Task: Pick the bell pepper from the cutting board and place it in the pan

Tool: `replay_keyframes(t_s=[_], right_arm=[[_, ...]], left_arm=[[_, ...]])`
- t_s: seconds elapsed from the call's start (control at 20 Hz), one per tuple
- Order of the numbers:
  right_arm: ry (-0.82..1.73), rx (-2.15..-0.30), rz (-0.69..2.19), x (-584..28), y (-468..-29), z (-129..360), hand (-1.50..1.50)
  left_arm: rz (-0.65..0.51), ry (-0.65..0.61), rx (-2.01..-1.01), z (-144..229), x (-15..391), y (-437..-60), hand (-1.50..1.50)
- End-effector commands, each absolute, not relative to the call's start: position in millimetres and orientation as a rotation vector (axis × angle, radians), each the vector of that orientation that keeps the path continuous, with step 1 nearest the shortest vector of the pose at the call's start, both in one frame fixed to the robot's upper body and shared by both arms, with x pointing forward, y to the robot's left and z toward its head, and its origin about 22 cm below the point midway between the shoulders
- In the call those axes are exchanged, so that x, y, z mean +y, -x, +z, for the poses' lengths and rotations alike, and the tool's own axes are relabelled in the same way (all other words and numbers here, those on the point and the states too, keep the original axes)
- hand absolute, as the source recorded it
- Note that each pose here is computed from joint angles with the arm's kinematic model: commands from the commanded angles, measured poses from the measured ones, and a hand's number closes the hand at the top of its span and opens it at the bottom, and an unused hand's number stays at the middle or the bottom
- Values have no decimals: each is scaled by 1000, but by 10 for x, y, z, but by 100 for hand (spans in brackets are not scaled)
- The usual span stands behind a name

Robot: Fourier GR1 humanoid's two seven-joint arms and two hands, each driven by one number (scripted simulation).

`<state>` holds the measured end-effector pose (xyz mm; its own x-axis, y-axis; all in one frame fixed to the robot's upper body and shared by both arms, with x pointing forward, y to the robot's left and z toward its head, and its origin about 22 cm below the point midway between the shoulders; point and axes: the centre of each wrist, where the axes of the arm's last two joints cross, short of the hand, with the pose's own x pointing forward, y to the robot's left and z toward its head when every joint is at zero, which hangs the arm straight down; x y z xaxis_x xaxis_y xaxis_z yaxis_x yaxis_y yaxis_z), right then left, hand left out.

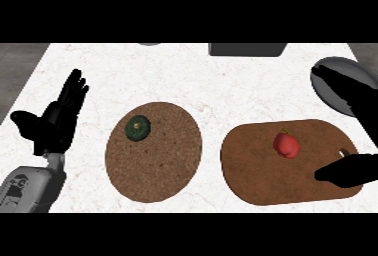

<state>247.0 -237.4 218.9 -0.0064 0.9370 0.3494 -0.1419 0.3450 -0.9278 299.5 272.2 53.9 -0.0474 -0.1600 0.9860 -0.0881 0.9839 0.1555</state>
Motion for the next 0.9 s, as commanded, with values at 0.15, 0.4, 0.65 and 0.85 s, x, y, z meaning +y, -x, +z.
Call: replay_keyframes(t_s=[0.15, 0.4, 0.65, 0.85], right_arm=[[825, -1176, 1052, -2039, -2461, 2027, -150], [862, -1091, 1039, -2071, -2718, 1958, -150], [928, -1055, 997, -2204, -2706, 1590, -150], [899, -1007, 1020, -2344, -2813, 1443, -150]], left_arm=[[-50, -184, -1611, 479, 2725, -2979, 0], [-37, -185, -1621, 559, 2653, -3095, 0], [-36, -201, -1615, 261, 2730, -2916, 0], [-50, -219, -1616, 521, 2817, -2902, 0]])
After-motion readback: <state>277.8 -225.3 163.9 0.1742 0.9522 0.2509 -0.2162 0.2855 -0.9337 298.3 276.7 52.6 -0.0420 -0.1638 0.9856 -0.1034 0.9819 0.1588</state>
